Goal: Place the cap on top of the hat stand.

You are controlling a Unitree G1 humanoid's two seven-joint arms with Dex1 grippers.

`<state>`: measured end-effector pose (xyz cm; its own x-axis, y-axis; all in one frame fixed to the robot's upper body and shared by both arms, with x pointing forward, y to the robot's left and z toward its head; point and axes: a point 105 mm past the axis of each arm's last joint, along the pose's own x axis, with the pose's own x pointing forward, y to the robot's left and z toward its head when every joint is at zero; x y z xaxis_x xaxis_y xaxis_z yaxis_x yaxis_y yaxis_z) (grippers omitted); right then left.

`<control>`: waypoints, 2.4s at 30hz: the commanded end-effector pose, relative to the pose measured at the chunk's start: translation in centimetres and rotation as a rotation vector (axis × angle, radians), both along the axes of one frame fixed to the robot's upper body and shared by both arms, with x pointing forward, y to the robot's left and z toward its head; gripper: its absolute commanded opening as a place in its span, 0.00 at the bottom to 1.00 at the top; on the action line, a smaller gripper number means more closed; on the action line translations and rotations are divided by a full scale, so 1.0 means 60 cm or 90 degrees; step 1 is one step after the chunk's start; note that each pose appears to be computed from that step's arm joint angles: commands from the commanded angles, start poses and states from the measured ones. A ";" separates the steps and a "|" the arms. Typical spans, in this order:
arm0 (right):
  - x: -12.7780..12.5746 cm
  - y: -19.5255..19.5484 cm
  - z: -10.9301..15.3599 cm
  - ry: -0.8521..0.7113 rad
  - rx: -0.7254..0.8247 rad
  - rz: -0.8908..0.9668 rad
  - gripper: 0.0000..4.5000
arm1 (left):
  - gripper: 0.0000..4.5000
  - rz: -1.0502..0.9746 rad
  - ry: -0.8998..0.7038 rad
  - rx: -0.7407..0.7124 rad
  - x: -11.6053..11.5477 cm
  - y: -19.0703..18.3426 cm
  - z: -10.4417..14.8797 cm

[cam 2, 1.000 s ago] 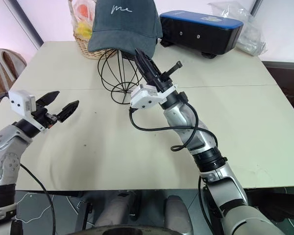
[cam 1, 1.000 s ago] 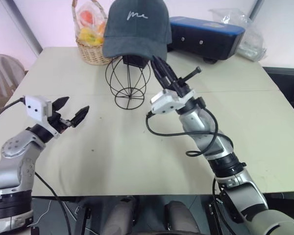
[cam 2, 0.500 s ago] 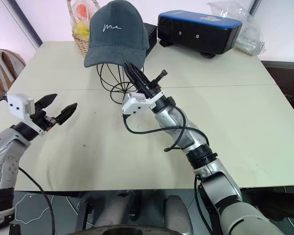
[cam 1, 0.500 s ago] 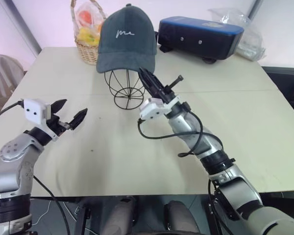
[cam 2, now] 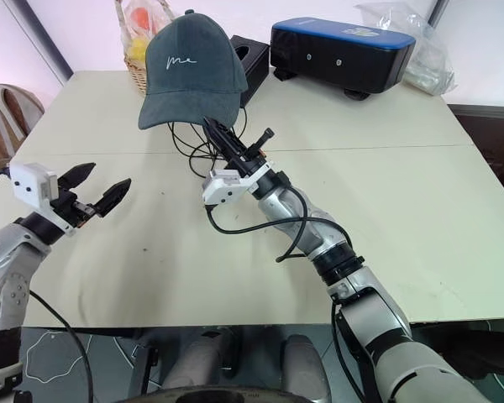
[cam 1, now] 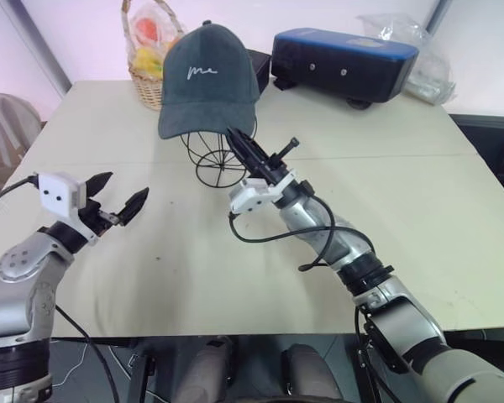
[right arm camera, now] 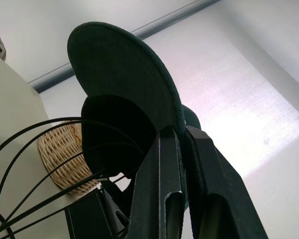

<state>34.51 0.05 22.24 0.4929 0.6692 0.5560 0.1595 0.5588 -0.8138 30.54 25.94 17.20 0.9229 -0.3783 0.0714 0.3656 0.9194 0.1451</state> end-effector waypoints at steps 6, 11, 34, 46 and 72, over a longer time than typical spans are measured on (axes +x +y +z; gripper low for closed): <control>-0.007 0.004 0.005 -0.004 0.019 0.010 0.04 | 1.00 0.006 -0.035 0.021 -0.008 0.006 0.029; -0.008 0.005 -0.001 0.001 0.015 0.012 0.04 | 1.00 0.005 -0.035 0.022 -0.006 0.006 0.029; -0.013 0.006 -0.017 0.009 -0.014 0.025 0.98 | 1.00 0.004 -0.037 0.022 -0.003 0.004 0.026; -0.004 -0.051 -0.047 0.041 -0.049 -0.013 0.98 | 1.00 -0.004 -0.040 0.023 0.003 0.002 0.027; 0.023 -0.061 0.015 0.005 -0.014 -0.028 0.86 | 1.00 -0.011 -0.036 0.029 0.004 -0.003 0.024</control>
